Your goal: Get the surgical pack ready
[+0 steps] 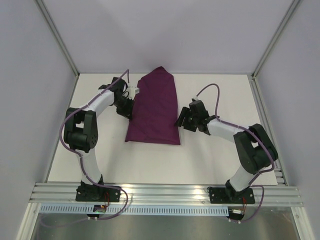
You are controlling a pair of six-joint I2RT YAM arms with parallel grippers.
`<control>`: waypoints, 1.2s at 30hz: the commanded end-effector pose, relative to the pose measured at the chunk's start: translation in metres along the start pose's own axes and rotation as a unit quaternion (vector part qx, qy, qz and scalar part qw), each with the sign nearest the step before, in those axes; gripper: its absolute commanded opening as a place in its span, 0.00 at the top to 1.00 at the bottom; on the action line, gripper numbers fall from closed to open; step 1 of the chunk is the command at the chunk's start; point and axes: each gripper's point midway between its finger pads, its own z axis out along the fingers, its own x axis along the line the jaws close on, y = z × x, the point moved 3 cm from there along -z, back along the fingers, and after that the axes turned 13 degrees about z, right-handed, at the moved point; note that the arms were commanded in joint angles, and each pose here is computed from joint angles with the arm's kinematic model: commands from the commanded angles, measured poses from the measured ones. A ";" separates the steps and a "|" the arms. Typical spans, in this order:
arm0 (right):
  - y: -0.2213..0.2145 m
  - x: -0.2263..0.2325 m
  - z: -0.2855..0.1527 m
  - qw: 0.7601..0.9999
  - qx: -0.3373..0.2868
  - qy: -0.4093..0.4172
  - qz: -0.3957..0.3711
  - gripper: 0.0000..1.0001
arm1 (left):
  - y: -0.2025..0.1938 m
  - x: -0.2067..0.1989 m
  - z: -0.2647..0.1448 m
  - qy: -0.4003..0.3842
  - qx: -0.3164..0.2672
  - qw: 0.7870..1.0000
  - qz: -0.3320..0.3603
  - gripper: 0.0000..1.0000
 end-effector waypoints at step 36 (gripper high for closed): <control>0.016 0.045 -0.071 0.986 0.055 0.116 -0.105 0.38 | -0.025 -0.032 -0.075 0.023 -0.046 0.995 0.081 0.55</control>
